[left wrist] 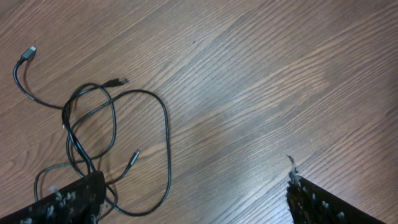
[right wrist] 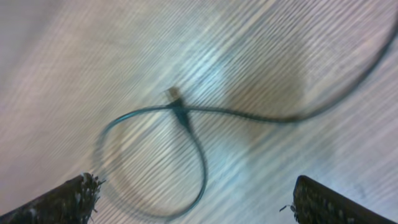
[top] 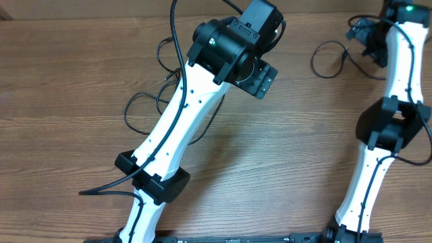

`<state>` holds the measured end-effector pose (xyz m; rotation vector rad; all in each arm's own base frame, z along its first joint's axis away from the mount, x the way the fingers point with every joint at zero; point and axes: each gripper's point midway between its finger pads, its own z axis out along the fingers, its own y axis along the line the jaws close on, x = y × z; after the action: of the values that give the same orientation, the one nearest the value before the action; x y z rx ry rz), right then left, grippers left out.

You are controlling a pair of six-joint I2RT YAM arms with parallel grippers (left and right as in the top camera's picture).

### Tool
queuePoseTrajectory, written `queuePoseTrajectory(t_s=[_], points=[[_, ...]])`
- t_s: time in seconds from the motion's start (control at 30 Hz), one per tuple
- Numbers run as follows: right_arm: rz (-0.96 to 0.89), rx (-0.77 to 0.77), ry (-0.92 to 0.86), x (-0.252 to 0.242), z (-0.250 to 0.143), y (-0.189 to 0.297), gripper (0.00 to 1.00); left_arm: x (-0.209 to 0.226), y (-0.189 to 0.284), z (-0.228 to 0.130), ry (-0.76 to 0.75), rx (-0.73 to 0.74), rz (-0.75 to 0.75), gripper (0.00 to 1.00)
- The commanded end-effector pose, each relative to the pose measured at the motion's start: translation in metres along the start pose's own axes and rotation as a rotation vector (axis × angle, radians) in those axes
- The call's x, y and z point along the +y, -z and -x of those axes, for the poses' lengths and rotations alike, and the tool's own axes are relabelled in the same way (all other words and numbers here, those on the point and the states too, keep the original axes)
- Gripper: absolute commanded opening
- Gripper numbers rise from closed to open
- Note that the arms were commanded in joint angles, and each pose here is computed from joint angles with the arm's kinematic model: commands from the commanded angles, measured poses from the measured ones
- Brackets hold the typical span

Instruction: Untangle cables

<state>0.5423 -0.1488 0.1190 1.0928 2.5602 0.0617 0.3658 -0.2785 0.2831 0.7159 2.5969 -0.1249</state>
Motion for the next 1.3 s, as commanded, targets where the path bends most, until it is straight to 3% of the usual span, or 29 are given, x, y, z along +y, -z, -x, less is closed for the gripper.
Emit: queuePoseTrajectory(t_s=[0.0,0.17,0.6,0.93,1.27], points=[[0.086,-0.022,-0.099,0.012,0.002,0.056,1.0,0.003,0.002,-0.001,-0.009,0.001,-0.002,0.92],[0.075,0.064,-0.202,0.016,-0.021,0.05,1.0,0.003,0.002,0.0,-0.009,-0.001,-0.002,0.91],[0.098,0.084,-0.085,0.071,-0.061,-0.001,1.0,0.003,0.002,-0.003,-0.025,0.011,-0.001,0.91],[0.062,0.137,-0.064,0.066,-0.091,-0.052,1.0,0.004,0.002,-0.008,-0.042,0.029,0.001,0.9],[0.104,0.091,-0.049,0.07,-0.089,-0.08,1.0,0.004,0.002,-0.008,-0.049,0.029,0.001,0.88]])
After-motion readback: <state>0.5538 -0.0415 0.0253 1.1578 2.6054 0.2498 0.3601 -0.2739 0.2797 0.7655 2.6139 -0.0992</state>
